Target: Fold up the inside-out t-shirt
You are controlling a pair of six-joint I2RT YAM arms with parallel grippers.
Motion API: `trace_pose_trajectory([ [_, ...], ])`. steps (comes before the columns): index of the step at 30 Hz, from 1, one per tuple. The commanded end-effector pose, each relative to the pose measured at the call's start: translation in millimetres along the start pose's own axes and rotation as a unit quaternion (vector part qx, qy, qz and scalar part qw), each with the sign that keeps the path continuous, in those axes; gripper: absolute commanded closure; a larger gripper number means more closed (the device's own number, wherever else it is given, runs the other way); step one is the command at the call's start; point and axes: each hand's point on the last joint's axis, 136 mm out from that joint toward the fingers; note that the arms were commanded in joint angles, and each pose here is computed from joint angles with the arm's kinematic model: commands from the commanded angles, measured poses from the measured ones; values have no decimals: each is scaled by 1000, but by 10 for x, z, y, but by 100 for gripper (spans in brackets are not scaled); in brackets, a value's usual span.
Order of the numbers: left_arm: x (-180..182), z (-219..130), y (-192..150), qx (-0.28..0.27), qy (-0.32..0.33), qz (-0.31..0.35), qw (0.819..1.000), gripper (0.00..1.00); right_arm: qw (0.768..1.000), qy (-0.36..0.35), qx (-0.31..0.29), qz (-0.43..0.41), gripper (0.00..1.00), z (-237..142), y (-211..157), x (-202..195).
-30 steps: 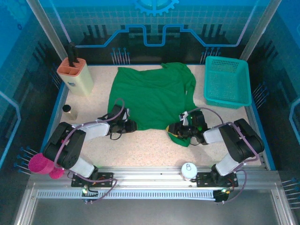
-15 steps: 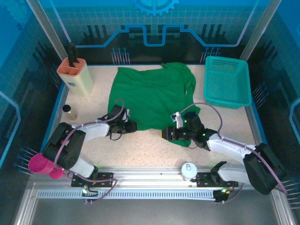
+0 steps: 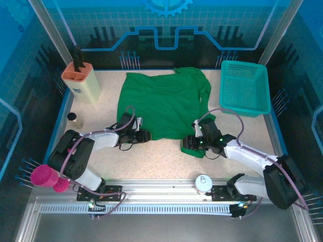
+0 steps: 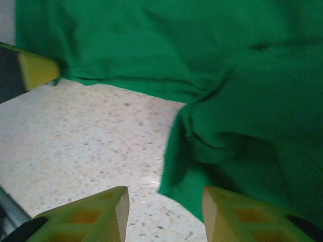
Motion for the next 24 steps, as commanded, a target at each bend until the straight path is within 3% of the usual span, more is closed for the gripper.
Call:
trace_pose_trajectory([
  [1,-60,43,-104,17,-19,8,1000,65,1000,-29,8,4,59,92,-2,-115],
  [9,-93,83,-144,27,-19,16,999,65,997,-53,-10,-56,61,223,301,-77],
  [15,-136,136,-141,27,-33,14,999,65,994,-64,-7,-84,80,318,367,-73],
  [19,-183,160,-123,34,-44,11,998,65,994,-56,0,-90,100,247,337,22],
  [24,-191,49,-65,30,-26,28,999,65,989,-76,61,-115,100,-93,39,128],
])
Point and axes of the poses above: each hand's point on the last joint's axis, 136 mm out from that joint toward the fingers, its own z axis out along the fingers, its own x axis along the line the jaws close on, y = z × x, and after that the axes turned 6 degrees about z, right-handed
